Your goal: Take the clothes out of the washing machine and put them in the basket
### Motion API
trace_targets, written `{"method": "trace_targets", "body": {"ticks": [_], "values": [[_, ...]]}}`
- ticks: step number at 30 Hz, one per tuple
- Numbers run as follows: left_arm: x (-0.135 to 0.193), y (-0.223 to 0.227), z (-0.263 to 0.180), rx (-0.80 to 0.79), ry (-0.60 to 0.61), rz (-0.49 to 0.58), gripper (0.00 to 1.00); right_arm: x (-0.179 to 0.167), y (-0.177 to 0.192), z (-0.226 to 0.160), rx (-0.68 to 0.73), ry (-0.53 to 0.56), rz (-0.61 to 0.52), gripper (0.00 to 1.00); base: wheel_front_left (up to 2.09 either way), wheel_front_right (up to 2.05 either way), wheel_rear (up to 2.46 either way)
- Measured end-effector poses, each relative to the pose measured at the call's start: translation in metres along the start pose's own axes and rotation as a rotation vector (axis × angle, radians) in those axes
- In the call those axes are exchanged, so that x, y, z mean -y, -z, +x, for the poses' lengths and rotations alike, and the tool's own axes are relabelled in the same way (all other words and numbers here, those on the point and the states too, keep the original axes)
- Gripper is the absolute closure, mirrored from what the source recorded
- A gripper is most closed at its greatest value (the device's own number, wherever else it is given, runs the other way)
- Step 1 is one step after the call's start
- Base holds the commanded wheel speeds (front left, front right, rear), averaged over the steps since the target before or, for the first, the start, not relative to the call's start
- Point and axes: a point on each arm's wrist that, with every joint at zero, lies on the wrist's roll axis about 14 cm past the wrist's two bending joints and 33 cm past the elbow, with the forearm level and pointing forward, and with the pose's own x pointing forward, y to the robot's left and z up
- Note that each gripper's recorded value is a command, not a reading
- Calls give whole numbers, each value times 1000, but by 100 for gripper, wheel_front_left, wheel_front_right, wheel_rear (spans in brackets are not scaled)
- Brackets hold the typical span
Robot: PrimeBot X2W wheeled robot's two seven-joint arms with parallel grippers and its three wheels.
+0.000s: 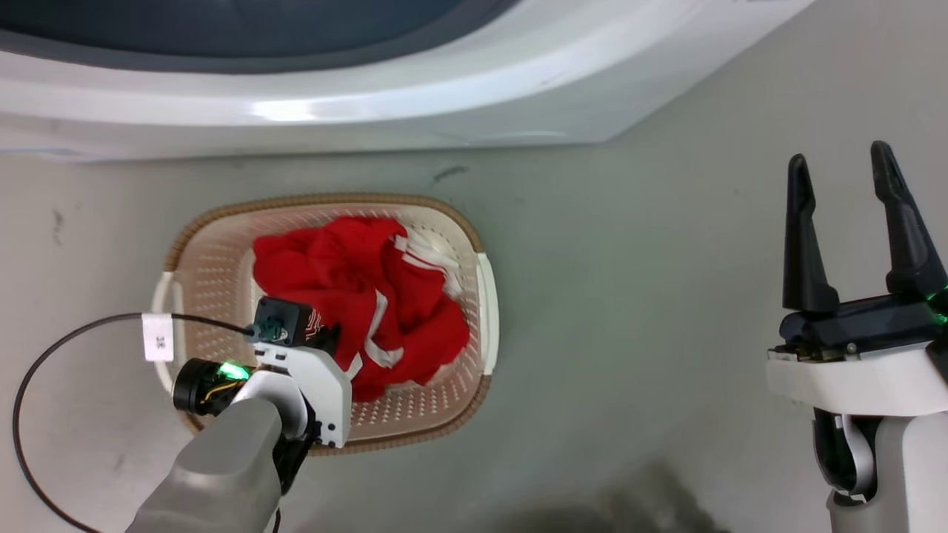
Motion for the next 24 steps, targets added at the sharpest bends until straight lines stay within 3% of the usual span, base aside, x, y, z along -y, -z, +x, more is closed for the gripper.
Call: {"method": "trace_targets", "body": {"ticks": [11, 12, 13, 24], "values": [[6, 46, 33, -185, 35, 51, 100, 18, 32, 3, -69, 42, -17, 0, 0, 0, 0], [7, 45, 34, -181, 38, 52, 44, 18, 32, 4, -68, 42, -18, 0, 0, 0, 0], [9, 43, 35, -174, 43, 59, 0, 18, 33, 4, -69, 43, -18, 0, 0, 0, 0], [9, 19, 14, -78, 18, 43, 0, 9, 12, -1, -37, 23, -9, 0, 0, 0, 0]]}}
